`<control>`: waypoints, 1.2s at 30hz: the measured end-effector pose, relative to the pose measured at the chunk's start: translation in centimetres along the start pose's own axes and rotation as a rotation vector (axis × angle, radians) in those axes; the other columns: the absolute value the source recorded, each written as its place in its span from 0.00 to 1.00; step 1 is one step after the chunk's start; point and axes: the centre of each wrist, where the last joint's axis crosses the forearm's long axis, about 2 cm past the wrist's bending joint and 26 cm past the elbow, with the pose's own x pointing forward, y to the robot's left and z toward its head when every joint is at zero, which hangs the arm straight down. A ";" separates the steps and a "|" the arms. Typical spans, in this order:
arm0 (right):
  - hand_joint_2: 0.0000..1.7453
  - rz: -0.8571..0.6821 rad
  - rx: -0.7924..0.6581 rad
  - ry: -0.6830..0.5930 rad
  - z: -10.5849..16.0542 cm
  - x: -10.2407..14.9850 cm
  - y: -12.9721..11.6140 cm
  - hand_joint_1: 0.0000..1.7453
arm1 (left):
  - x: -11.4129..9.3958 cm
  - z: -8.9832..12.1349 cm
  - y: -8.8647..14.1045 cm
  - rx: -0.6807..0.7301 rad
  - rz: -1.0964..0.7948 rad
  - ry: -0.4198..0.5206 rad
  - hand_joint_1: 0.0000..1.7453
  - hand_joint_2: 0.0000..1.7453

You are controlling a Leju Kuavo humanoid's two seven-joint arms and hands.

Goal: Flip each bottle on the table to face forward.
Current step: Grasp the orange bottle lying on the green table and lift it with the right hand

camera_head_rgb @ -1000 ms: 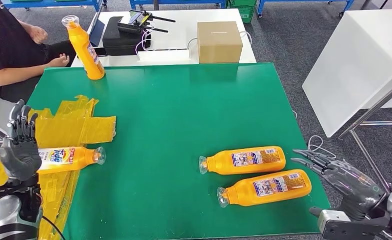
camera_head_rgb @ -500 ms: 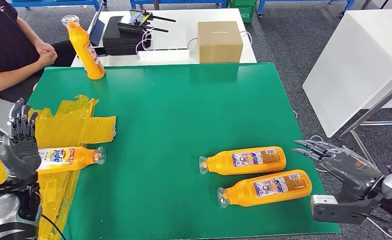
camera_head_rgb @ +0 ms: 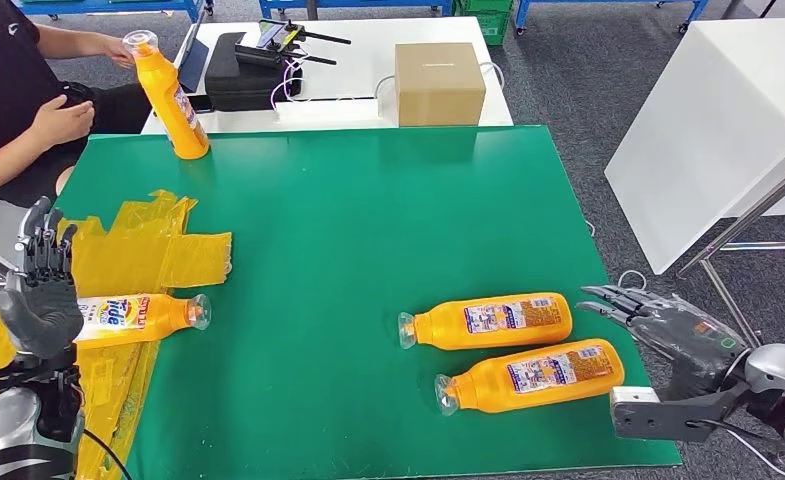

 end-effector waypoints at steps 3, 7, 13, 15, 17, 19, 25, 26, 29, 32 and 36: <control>1.00 0.006 0.028 0.017 -0.9 -0.3 0.7 0.00 | 0.0 -0.3 0.0 -0.001 0.001 0.002 0.00 0.00; 1.00 0.004 0.051 0.024 -1.6 -0.5 1.6 0.00 | 0.0 -0.6 0.0 0.000 0.002 0.002 0.00 0.00; 1.00 0.003 0.072 0.029 -2.1 -0.6 2.2 0.00 | 0.0 -0.8 0.0 0.001 0.002 0.002 0.00 0.00; 1.00 0.002 0.092 0.034 -2.5 -0.7 2.7 0.00 | -0.1 -1.0 0.0 0.002 0.004 0.002 0.00 0.00; 1.00 0.001 0.104 0.044 -2.7 -0.7 3.0 0.00 | -0.1 -1.0 0.0 0.004 0.005 0.005 0.00 0.00; 1.00 0.002 0.113 0.056 -2.8 -0.7 3.2 0.00 | -0.2 -1.0 0.0 0.005 0.007 0.007 0.00 0.00; 1.00 0.008 0.144 0.081 -3.1 -0.9 4.3 0.00 | -0.3 -1.2 -0.1 0.005 0.013 0.012 0.00 0.00; 1.00 0.008 0.150 0.083 -3.1 -0.9 4.5 0.00 | -0.3 -1.3 -0.1 0.004 0.014 0.012 0.00 0.00; 1.00 0.011 0.167 0.091 -3.2 -1.0 4.9 0.00 | -0.4 -1.6 -0.2 0.002 0.017 0.014 0.00 0.00; 1.00 0.017 0.181 0.106 -3.3 -1.1 5.3 0.00 | -0.5 -1.7 -0.3 0.004 0.020 0.019 0.00 0.00; 1.00 0.020 0.198 0.116 -3.4 -1.3 5.9 0.00 | -0.6 -1.8 -0.4 0.002 0.025 0.024 0.00 0.00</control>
